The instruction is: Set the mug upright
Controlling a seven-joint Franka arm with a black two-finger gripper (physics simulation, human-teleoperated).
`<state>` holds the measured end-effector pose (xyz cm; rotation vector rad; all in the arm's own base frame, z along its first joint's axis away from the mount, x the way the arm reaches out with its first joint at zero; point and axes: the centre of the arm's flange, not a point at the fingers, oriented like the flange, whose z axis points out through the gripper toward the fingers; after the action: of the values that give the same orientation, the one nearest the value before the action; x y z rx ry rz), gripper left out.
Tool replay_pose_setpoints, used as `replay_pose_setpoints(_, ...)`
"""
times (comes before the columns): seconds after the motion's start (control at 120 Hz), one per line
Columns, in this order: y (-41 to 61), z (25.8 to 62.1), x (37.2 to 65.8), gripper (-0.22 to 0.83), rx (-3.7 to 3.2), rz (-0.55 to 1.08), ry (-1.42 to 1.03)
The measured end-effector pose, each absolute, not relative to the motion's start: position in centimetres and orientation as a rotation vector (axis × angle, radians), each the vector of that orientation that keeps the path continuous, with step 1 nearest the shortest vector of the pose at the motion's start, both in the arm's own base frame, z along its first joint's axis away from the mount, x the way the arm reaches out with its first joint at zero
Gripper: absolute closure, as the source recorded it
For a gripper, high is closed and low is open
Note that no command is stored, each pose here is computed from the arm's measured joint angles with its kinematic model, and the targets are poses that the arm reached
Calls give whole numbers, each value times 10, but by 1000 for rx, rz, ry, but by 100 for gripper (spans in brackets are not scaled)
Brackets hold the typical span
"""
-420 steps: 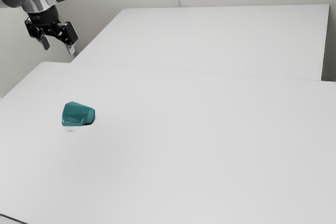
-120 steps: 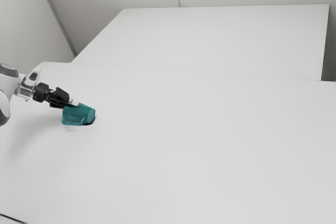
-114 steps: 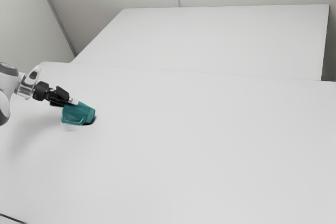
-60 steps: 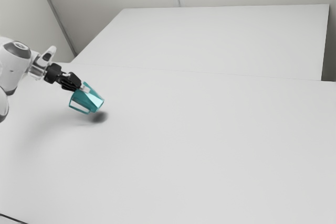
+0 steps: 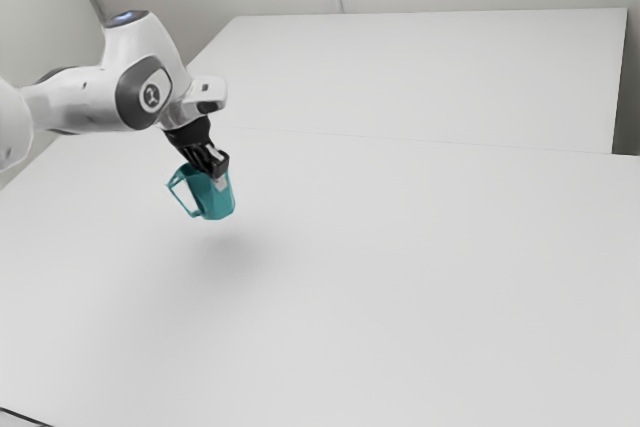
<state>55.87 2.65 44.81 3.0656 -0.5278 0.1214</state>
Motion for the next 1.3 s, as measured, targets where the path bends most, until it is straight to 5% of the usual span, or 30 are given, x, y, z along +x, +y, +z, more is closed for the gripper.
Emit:
replay_pose_setpoints(0.15, -35, 449, 535, 78, 3125, 169, -431)
replay_pose_setpoints(0.55, -42, 415, 484, 78, 3123, 210, 343)
replay_pose_setpoints(1.3, -60, 352, 490, 73, 2976, 69, 1044)
